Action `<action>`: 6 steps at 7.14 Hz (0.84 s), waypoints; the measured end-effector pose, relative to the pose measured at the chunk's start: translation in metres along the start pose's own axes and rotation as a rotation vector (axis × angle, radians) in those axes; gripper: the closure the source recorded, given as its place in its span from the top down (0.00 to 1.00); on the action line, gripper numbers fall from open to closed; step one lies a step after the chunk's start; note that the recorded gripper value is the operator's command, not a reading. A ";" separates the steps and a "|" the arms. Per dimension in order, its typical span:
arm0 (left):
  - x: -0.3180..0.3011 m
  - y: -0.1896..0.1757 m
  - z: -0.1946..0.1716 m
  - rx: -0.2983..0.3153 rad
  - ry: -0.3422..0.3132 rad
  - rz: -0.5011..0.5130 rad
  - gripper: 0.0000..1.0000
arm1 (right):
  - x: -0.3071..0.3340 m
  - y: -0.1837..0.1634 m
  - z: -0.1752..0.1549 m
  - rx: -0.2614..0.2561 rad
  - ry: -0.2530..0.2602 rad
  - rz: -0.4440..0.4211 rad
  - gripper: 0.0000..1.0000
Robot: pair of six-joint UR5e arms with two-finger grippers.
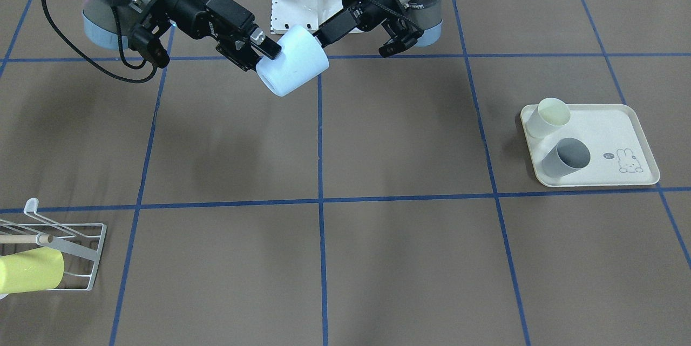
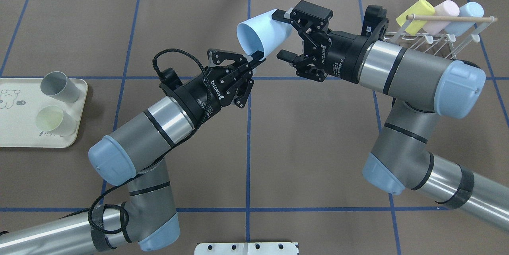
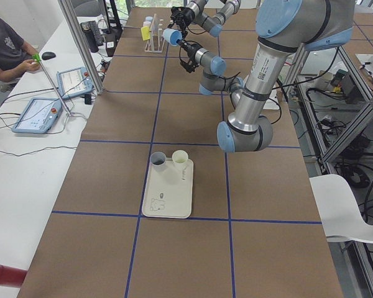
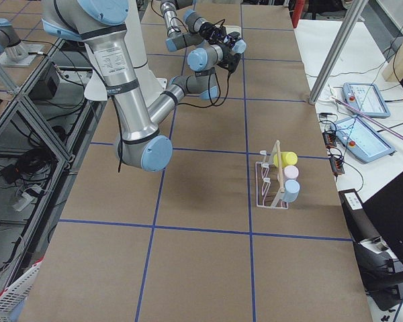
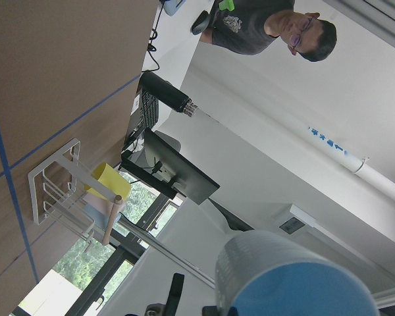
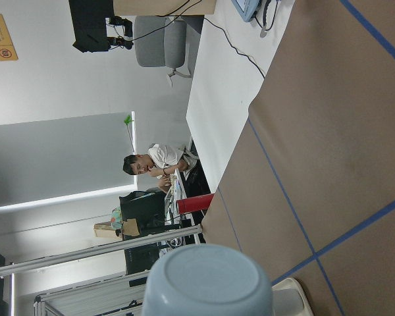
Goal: Transfer IKEA cup to right arm and place on rack
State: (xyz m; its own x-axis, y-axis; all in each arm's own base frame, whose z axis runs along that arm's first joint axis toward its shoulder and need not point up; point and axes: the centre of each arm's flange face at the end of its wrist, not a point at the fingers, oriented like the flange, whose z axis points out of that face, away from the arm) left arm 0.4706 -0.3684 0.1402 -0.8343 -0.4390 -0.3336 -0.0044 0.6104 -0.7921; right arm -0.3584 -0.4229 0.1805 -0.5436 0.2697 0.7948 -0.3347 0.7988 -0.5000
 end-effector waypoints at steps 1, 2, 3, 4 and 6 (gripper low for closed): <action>0.000 0.001 0.001 -0.001 0.001 -0.001 0.00 | 0.000 0.001 0.000 -0.001 0.000 0.000 1.00; -0.001 0.002 0.001 -0.001 0.001 -0.001 0.00 | 0.000 0.001 0.001 -0.002 -0.001 0.001 1.00; -0.003 0.003 0.001 -0.002 -0.002 -0.002 0.00 | -0.001 0.001 0.001 -0.003 -0.002 0.001 1.00; -0.006 0.005 0.001 -0.004 -0.007 -0.005 0.00 | -0.001 0.002 0.001 -0.003 -0.003 0.001 1.00; -0.009 0.009 0.002 -0.006 -0.008 -0.009 0.00 | -0.001 0.002 0.001 -0.003 -0.002 0.000 1.00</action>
State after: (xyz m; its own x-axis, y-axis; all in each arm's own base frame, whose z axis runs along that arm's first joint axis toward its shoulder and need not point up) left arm 0.4791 -0.3600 0.1353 -0.8297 -0.4500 -0.3302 -0.0159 0.6104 -0.7919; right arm -0.3596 -0.4226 0.1788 -0.5451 0.2691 0.7940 -0.3321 0.8003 -0.4992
